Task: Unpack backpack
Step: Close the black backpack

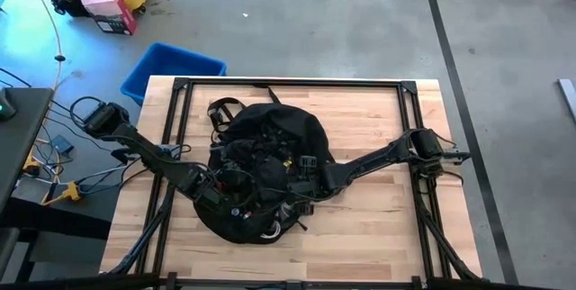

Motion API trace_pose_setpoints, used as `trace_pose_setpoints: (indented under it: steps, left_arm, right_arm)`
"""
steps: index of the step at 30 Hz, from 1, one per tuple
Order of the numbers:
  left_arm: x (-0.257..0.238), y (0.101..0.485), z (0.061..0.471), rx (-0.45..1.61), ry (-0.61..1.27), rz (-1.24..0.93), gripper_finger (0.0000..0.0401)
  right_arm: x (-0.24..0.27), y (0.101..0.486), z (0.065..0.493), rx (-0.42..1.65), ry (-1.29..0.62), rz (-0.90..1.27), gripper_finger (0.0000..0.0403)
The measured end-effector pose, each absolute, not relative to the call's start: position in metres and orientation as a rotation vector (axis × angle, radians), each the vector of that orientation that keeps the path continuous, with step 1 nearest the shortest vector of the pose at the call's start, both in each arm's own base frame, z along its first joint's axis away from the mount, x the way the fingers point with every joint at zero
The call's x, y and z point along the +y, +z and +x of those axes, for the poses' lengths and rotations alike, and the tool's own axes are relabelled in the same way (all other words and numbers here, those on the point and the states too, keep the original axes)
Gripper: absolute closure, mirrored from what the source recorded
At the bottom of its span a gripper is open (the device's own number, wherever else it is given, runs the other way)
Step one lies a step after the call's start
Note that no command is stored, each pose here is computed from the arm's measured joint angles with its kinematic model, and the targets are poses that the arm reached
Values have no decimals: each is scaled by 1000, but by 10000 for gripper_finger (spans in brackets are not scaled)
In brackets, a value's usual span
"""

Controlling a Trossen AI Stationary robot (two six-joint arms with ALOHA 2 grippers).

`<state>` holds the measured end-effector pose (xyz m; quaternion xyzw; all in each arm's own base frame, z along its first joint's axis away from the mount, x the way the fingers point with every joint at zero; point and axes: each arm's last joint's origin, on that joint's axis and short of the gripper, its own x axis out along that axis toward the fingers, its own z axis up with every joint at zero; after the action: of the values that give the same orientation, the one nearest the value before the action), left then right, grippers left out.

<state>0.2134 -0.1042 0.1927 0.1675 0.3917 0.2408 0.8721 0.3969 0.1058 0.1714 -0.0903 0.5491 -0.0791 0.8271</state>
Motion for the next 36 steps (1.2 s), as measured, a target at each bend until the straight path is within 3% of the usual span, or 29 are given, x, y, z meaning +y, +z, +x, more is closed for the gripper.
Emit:
trace_pose_setpoints:
  steps: [2,9,14,19,23,28,36]
  left_arm:
    - [-109,206,221,772,499,359,337]
    - [-111,245,255,593,445,408,337]
    - [-79,254,292,508,223,288,337]
    - [-40,235,327,469,100,151,337]
    - [-15,198,350,516,56,95,337]
    - [9,159,370,645,105,48,337]
    - [33,138,386,796,264,66,357]
  right_arm:
    - [111,174,397,1166,-147,-191,389]
    - [137,210,392,1098,-170,-292,401]
    - [157,225,383,1091,-184,-376,402]
    - [173,226,374,1083,-190,-438,402]
    - [179,226,371,1072,-190,-453,403]
    - [180,227,372,1057,-209,-413,403]
    - [191,229,374,991,-166,-351,403]
